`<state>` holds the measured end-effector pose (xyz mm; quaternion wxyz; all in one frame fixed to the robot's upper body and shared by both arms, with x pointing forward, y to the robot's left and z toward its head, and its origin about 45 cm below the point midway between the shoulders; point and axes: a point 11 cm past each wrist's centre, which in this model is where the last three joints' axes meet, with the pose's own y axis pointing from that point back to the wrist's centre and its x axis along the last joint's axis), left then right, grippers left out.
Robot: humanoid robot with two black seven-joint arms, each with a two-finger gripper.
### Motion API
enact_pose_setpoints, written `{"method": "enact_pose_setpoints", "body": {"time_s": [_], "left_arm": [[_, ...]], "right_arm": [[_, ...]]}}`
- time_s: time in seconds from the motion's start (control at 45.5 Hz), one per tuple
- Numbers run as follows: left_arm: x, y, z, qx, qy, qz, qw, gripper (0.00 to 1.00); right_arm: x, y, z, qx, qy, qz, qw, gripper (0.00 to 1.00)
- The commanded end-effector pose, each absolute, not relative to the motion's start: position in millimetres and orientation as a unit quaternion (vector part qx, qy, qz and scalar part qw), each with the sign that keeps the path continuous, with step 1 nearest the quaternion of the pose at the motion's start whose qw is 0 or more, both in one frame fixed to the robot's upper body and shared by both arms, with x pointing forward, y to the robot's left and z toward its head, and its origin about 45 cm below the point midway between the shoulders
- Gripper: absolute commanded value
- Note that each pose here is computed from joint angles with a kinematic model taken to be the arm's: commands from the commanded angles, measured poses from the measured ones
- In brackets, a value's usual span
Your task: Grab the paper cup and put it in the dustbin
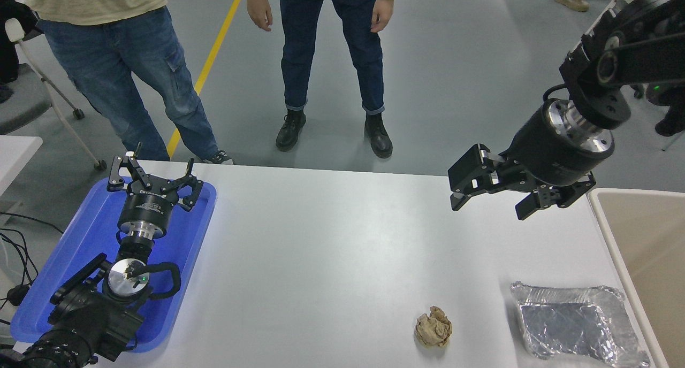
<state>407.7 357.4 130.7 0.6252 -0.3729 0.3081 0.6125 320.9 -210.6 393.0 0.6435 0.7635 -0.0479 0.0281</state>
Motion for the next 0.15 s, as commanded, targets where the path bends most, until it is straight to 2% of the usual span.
{"method": "enact_pose_setpoints", "body": {"time_s": [0.0, 0.132], "left_arm": [[408.0, 357.0, 131.0, -0.373, 0.308, 0.612, 0.626, 1.0], [407.4, 357.6, 130.3, -0.373, 0.308, 0.613, 0.625, 1.0]], "right_arm": [[316.9, -209.3, 404.4, 0.76, -0.051, 0.036, 0.647, 1.0], [317.2, -210.4, 406.6, 0.76, -0.055, 0.038, 0.647, 1.0]]}}
